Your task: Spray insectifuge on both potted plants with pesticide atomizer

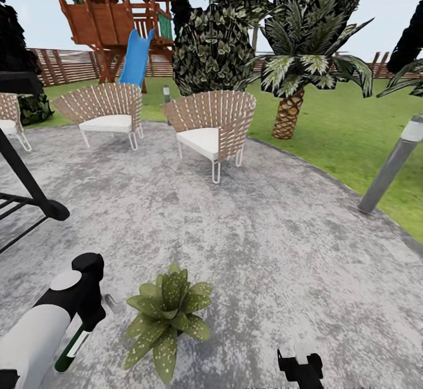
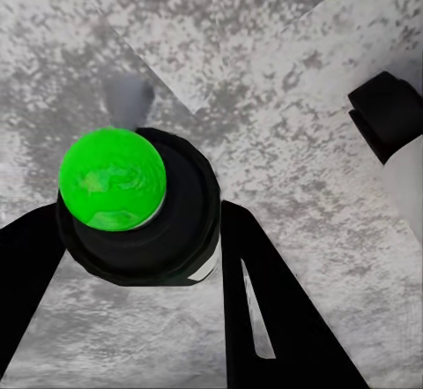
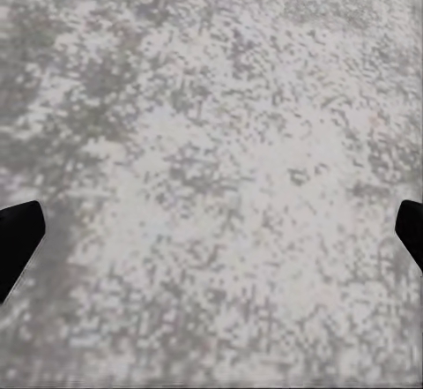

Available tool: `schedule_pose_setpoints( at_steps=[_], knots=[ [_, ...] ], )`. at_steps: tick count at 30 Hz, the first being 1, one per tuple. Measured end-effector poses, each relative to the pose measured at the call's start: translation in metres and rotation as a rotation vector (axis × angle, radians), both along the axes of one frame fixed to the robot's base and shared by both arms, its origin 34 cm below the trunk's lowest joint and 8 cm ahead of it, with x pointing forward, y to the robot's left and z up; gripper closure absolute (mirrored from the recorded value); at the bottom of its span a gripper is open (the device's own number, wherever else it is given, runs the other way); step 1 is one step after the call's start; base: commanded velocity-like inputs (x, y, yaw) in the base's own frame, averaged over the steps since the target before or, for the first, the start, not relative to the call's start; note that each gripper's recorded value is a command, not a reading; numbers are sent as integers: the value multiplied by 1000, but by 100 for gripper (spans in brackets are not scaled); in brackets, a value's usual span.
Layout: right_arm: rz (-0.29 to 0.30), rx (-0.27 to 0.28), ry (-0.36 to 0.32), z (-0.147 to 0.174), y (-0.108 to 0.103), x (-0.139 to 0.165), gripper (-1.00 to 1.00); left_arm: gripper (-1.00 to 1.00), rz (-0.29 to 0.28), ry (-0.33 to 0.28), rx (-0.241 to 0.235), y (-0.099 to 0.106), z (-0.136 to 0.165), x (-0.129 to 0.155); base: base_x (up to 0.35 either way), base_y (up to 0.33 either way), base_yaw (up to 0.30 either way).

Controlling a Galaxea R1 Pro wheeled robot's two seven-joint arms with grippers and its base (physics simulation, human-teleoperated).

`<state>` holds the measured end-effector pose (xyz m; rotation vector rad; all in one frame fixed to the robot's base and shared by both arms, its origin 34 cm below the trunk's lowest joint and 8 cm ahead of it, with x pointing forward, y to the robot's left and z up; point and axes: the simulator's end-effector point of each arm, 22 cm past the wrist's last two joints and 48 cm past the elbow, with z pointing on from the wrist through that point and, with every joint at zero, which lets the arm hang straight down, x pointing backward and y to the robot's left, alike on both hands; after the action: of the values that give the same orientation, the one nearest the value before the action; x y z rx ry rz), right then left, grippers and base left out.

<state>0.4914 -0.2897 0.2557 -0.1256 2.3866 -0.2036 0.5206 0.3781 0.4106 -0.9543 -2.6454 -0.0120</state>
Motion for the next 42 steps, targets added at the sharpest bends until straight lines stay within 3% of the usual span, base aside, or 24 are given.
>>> schedule_pose_setpoints(
  at_steps=[13, 26, 34, 42],
  knots=[
    [0, -1, 0, 0, 0, 0, -100, 100, 1, 1, 2, 3, 0, 0, -219, 78, -261],
    [-1, 0, 1, 0, 0, 0, -100, 100, -1, 0, 11, 3, -5, -3, -18, 5, -15],
    [-2, 2, 4, -1, 1, -1, -100, 100, 14, -25, -32, -7, -8, 2, -125, 218, -238],
    [-2, 3, 3, -1, 2, -1, -100, 100, 30, -22, -40, -6, -9, -1, -2, 99, -151]
  ],
)
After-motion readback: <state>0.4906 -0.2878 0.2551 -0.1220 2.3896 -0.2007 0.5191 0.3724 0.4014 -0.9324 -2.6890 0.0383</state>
